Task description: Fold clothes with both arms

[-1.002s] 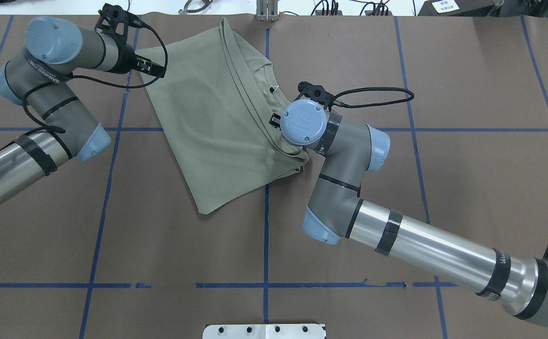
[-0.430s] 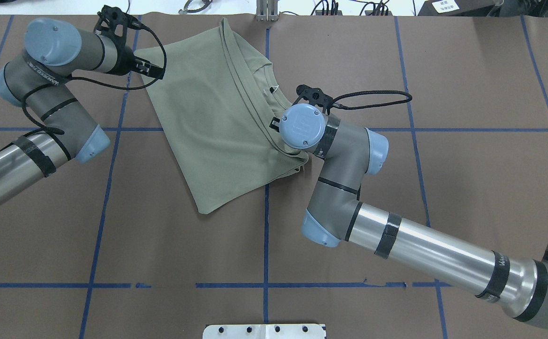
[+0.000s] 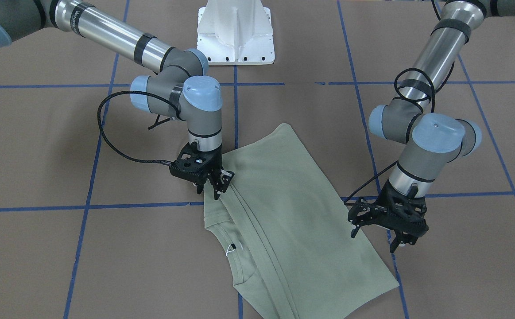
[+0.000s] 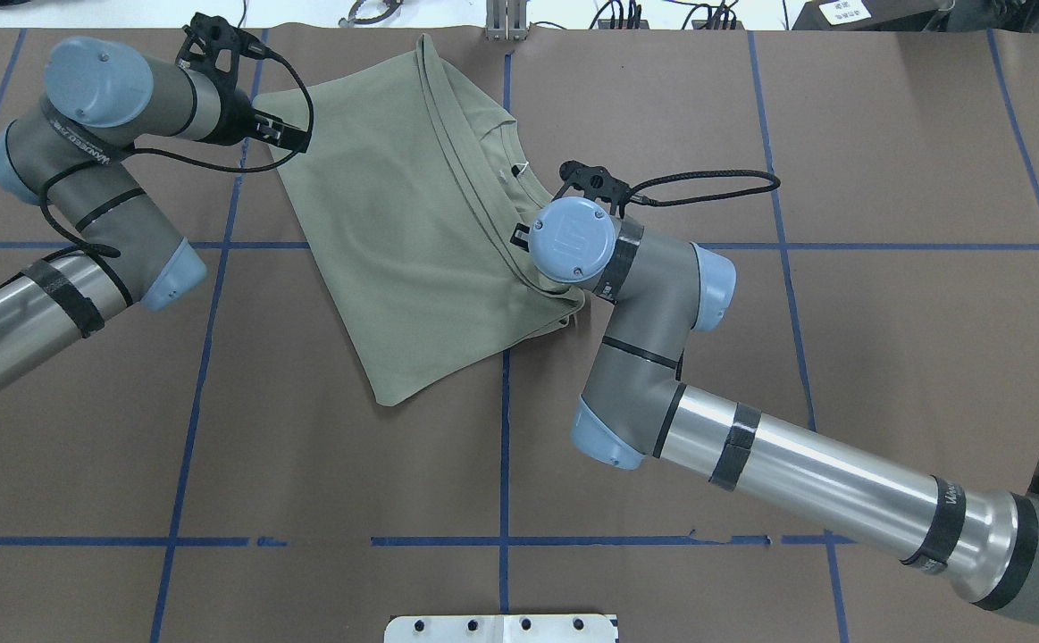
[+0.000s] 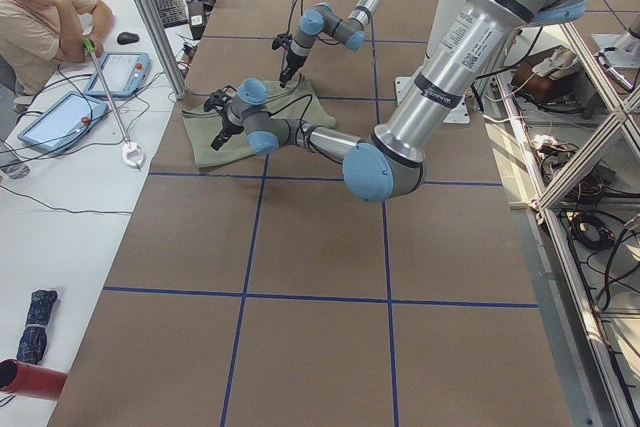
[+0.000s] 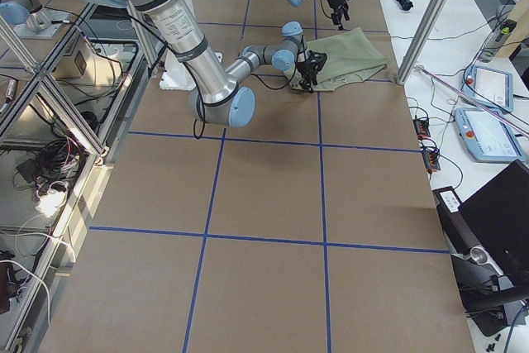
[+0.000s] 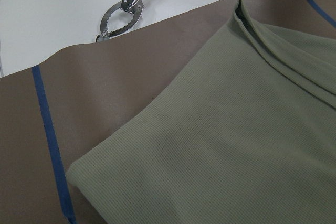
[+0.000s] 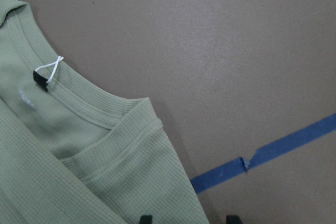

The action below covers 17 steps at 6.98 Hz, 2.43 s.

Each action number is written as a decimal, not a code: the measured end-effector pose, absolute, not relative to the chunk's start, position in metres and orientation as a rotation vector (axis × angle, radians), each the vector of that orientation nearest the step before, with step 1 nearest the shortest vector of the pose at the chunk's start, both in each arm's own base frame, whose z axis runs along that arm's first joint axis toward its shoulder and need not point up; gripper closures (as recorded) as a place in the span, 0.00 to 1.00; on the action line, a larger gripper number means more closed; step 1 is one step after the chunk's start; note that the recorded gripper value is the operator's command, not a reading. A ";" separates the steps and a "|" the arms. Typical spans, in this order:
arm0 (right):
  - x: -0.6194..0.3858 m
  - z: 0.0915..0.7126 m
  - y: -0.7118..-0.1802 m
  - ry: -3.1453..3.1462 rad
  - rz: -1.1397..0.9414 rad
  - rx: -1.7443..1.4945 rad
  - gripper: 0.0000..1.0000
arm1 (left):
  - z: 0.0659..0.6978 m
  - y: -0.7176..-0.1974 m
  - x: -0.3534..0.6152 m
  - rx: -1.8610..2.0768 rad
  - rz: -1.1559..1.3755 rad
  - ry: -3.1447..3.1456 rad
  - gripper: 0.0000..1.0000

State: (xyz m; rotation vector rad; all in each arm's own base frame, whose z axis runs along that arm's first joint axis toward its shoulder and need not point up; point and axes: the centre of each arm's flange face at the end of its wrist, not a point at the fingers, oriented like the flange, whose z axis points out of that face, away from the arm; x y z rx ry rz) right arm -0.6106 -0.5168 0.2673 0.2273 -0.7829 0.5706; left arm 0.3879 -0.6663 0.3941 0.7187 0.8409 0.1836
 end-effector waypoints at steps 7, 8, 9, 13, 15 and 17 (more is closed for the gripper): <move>-0.610 0.259 -0.515 -0.776 0.502 0.242 1.00 | 0.399 -0.662 0.387 0.732 0.187 0.850 0.00; -0.607 0.257 -0.516 -0.773 0.490 0.247 1.00 | 0.399 -0.662 0.388 0.732 0.187 0.850 0.00; -0.603 0.252 -0.516 -0.765 0.479 0.248 1.00 | 0.400 -0.662 0.388 0.732 0.187 0.850 0.00; -0.565 0.253 -0.462 -0.767 0.442 0.242 1.00 | 0.399 -0.662 0.388 0.734 0.188 0.851 0.00; -0.540 0.256 -0.380 -0.765 0.396 0.246 1.00 | 0.397 -0.662 0.389 0.733 0.185 0.855 0.00; -0.533 0.255 -0.323 -0.759 0.389 0.244 0.74 | 0.395 -0.659 0.393 0.728 0.179 0.867 0.00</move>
